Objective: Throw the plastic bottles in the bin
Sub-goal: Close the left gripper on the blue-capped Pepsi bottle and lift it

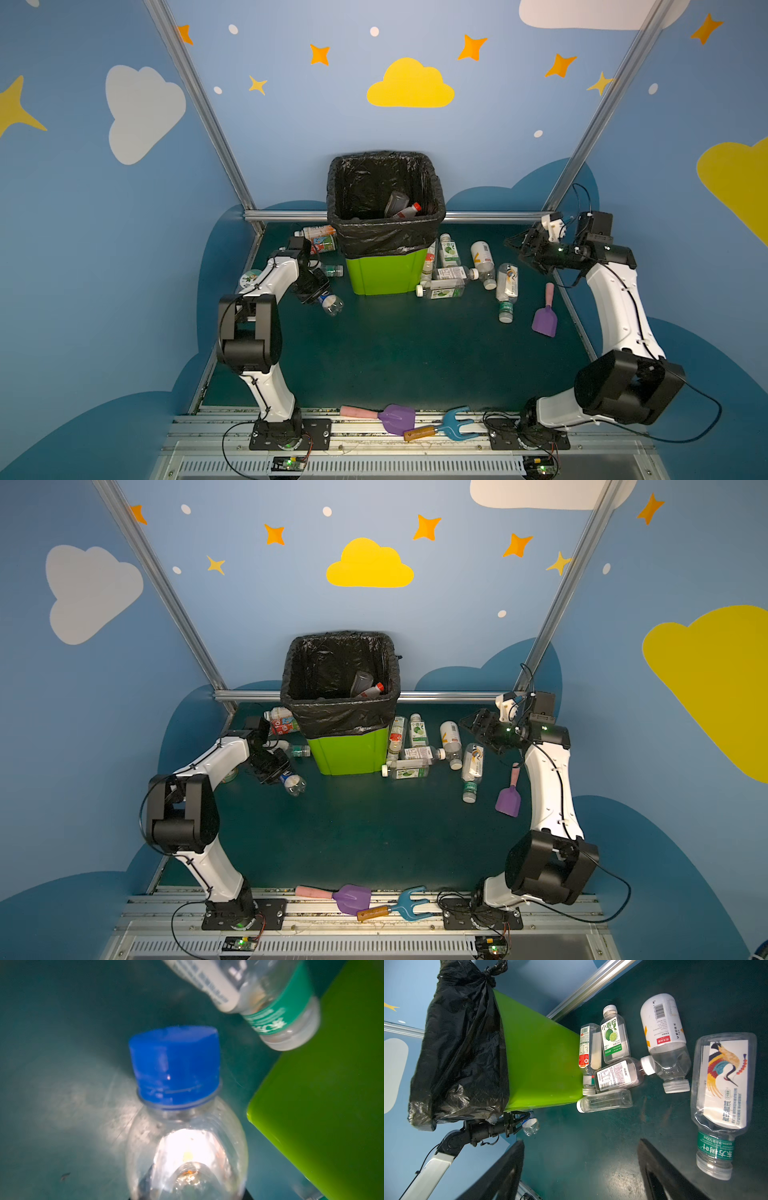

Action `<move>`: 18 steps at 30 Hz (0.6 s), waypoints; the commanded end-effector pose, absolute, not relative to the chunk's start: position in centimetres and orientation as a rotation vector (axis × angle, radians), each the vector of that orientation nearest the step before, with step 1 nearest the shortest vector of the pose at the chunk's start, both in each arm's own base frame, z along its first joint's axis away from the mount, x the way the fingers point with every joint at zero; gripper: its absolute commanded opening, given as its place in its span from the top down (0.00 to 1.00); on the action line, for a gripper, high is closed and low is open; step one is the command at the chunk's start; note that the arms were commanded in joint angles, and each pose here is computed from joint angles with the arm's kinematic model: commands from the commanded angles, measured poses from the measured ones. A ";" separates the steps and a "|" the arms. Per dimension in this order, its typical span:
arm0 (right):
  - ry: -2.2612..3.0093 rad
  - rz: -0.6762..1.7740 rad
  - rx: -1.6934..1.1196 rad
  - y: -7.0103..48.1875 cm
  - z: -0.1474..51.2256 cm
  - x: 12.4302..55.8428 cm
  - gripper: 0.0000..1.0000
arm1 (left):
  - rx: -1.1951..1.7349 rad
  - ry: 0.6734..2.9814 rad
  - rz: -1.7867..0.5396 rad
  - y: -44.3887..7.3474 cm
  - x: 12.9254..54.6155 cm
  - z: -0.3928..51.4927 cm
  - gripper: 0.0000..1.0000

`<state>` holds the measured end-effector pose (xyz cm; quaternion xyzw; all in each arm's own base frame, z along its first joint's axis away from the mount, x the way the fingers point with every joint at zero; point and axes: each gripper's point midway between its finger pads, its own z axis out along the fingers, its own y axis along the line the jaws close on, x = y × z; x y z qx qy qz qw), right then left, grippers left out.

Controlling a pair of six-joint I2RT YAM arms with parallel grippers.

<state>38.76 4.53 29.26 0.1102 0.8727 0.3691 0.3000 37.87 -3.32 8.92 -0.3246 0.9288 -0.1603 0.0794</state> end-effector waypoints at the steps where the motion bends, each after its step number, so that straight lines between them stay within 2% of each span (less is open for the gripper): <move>1: 2.274 0.952 0.270 4.4 30.8 38.3 0.16 | -0.977 2.741 -0.472 -2.0 36.3 11.1 0.54; 8: 2.255 0.946 0.280 4.3 31.2 38.0 0.16 | -1.037 2.458 -0.540 2.0 33.9 19.0 0.54; 13: 2.234 0.945 0.293 4.3 31.6 38.0 0.17 | -0.952 2.076 -0.492 4.7 32.7 29.4 0.52; 18: 2.217 0.935 0.292 4.3 32.1 37.8 0.17 | -0.772 1.700 -0.484 5.0 30.3 40.9 0.49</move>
